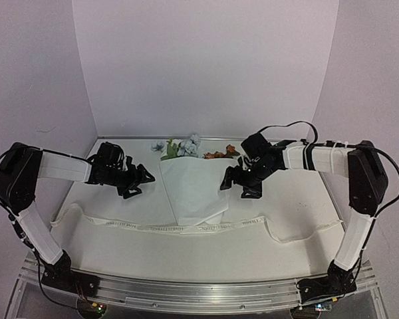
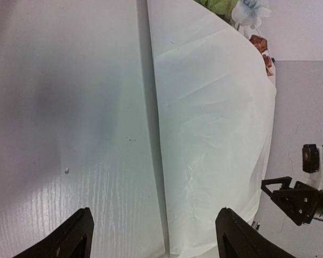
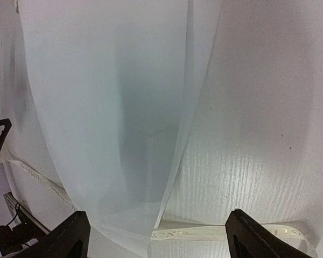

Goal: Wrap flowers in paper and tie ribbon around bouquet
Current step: Pick up the folded bouquet from the center of the board.

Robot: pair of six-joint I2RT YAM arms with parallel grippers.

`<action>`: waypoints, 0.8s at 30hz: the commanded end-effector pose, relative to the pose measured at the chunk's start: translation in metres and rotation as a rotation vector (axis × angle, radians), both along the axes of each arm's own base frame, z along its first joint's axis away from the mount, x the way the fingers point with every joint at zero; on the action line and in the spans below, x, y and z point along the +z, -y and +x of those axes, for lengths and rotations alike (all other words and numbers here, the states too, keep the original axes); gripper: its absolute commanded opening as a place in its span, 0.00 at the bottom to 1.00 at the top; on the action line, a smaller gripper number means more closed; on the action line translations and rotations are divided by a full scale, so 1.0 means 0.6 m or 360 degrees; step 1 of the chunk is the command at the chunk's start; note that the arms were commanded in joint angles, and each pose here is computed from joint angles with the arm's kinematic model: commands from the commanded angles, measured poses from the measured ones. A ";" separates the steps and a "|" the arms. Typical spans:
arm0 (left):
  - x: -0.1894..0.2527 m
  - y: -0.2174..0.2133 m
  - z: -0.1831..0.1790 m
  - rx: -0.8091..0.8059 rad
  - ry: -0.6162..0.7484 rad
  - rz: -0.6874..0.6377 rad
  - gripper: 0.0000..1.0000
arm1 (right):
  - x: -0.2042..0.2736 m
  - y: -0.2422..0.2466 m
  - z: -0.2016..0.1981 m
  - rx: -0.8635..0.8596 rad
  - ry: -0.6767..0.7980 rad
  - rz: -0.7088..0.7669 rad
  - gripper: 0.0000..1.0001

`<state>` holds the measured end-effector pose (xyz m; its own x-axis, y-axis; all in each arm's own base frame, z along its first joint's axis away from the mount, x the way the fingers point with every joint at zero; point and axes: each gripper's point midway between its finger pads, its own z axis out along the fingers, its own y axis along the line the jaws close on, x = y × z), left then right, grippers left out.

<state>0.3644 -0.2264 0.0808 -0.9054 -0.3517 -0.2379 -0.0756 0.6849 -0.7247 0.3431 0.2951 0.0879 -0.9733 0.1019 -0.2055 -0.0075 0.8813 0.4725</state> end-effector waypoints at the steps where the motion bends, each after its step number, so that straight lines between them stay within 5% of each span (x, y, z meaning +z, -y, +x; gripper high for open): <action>1: 0.046 0.061 0.029 -0.0133 0.0145 -0.0205 0.79 | -0.012 -0.032 0.018 -0.0107 -0.0044 0.0175 0.87; 13: -0.016 0.122 0.026 -0.0208 -0.0005 -0.0271 0.61 | -0.094 -0.044 0.018 -0.0311 -0.0147 0.0341 0.75; 24: -0.043 0.149 0.026 -0.0216 -0.0076 -0.0319 0.59 | -0.121 -0.073 0.040 -0.0418 -0.0186 0.0510 0.44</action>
<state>0.3653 -0.3024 0.0410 -0.9594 -0.2591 -0.1113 -0.0632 0.5820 -0.8107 0.3604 0.3317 0.0224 -0.9351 0.3526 -0.0352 0.2362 0.6941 0.6801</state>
